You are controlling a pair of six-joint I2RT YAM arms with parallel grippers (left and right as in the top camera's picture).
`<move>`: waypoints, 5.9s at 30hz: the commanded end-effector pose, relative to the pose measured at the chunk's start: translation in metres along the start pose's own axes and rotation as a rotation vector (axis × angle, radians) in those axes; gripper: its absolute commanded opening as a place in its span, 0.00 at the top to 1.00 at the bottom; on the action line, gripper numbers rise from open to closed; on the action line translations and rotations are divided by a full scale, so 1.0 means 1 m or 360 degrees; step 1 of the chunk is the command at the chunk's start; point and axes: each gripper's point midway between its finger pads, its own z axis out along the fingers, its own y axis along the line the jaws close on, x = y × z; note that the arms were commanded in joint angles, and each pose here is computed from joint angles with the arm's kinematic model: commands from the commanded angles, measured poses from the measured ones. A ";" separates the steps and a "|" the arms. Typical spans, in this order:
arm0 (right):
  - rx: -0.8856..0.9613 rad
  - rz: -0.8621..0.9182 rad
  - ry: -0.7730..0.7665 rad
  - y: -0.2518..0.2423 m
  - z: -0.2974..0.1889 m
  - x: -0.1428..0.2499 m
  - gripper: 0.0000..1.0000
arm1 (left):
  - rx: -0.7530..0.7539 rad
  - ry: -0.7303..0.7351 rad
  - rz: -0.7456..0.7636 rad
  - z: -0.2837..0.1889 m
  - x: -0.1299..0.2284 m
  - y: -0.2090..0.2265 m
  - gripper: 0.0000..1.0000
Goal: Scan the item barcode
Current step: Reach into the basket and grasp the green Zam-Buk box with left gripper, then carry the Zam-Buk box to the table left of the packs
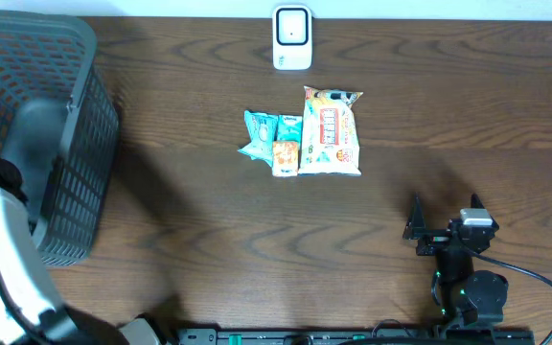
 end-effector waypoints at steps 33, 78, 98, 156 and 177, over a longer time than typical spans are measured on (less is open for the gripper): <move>0.0012 -0.0010 0.0003 -0.002 0.000 0.001 0.01 | -0.0147 0.0662 -0.0027 0.111 0.085 0.014 0.19; 0.0012 -0.0010 0.0003 -0.002 0.000 0.001 0.01 | -0.0086 0.0891 0.0028 0.134 0.119 0.015 0.45; 0.0012 -0.0010 0.0003 -0.002 0.000 0.001 0.01 | 0.0739 0.0576 -0.0268 0.009 0.011 -0.050 0.45; 0.0012 -0.0010 0.0005 -0.002 0.000 0.001 0.01 | 0.1394 0.0283 0.1846 -0.143 0.359 -0.248 0.44; 0.0012 -0.0010 0.0005 -0.002 0.000 0.001 0.01 | 0.1420 0.0318 0.1654 -0.165 0.337 -0.245 0.29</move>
